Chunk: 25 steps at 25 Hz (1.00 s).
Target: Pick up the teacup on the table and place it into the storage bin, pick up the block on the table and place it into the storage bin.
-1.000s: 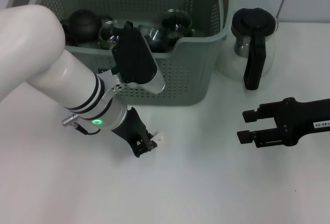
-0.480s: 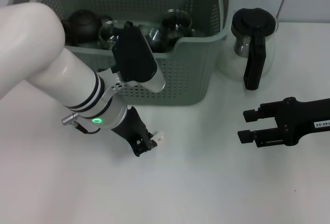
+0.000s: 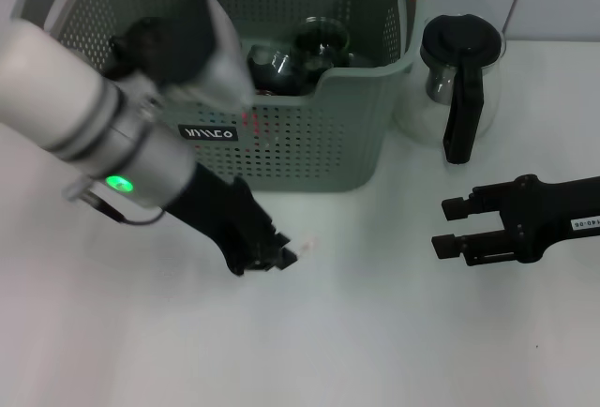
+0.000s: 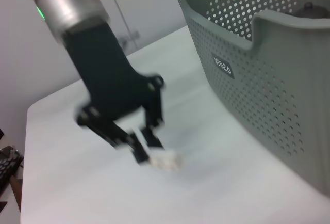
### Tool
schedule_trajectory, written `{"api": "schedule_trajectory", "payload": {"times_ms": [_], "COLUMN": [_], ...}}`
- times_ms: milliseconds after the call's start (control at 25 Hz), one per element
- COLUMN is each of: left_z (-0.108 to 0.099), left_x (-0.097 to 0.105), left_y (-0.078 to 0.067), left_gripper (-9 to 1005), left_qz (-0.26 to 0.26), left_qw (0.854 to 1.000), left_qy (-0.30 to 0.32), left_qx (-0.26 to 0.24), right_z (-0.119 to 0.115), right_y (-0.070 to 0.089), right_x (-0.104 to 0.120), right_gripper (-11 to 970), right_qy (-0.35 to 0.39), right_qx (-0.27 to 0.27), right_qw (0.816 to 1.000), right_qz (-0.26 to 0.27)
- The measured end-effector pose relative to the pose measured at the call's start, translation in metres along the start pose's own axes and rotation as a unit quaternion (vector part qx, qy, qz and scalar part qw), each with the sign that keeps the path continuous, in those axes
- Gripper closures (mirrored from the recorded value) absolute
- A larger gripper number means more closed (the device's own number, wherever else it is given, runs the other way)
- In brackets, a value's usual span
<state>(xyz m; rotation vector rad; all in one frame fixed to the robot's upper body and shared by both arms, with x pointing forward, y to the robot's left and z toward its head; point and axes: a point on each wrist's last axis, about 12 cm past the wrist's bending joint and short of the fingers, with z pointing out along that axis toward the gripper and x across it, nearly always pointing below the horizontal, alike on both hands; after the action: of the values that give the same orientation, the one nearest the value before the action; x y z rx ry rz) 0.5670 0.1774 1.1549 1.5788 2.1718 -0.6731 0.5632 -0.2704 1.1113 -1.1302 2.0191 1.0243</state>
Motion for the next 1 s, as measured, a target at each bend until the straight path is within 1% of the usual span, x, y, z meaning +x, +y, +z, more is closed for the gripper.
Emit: {"api": "schedule_trajectory", "payload": {"times_ms": [120, 200, 240, 400, 560, 640, 760, 840, 960, 1000], "left_z": [-0.032, -0.052, -0.062, -0.089, -0.108, -0.111, -0.102, -0.088, -0.064, -0.058], "left_x": [-0.003, -0.004, -0.005, -0.011, -0.023, -0.029, -0.034, -0.033, -0.03, -0.029], "left_y": [-0.002, 0.001, 0.004, 0.019, 0.041, 0.055, 0.077, 0.09, 0.104, 0.106], "left_gripper": [845, 842, 840, 833, 826, 823, 818, 814, 809, 808], "left_qz": [0.009, 0.013, 0.013, 0.002, -0.024, -0.048, -0.083, -0.103, -0.119, -0.12], "left_qw": [0.997, 0.992, 0.99, 0.978, 0.959, 0.952, 0.947, 0.947, 0.949, 0.949], "left_qy": [-0.071, -0.116, -0.137, -0.209, -0.261, -0.266, -0.25, -0.227, -0.173, -0.16], "left_qx": [0.034, 0.038, 0.032, -0.022, -0.105, -0.144, -0.185, -0.202, -0.236, -0.244], "right_z": [0.0, 0.001, 0.001, 0.001, 0.001, 0.001, 0.002, 0.003, 0.003, 0.003], "right_y": [0.0, 0.0, 0.0, 0.0, 0.001, 0.001, 0.002, 0.003, 0.002, 0.002], "right_x": [-0.001, -0.002, -0.002, -0.001, -0.001, 0.0, -0.001, -0.001, -0.003, -0.003], "right_gripper": [260, 260, 260, 261, 261, 261, 260, 258, 259, 260], "right_qy": [0.0, 0.0, 0.0, -0.001, -0.001, -0.001, -0.001, -0.003, -0.005, -0.005], "right_qx": [0.0, -0.001, -0.001, -0.002, -0.003, -0.005, -0.01, -0.011, -0.011, -0.011], "right_qw": [1.0, 1.0, 1.0, 1.0, 1.0, 1.0, 1.0, 1.0, 1.0, 1.0], "right_qz": [-0.001, -0.002, -0.002, 0.0, 0.001, 0.002, 0.001, 0.001, 0.0, -0.001]}}
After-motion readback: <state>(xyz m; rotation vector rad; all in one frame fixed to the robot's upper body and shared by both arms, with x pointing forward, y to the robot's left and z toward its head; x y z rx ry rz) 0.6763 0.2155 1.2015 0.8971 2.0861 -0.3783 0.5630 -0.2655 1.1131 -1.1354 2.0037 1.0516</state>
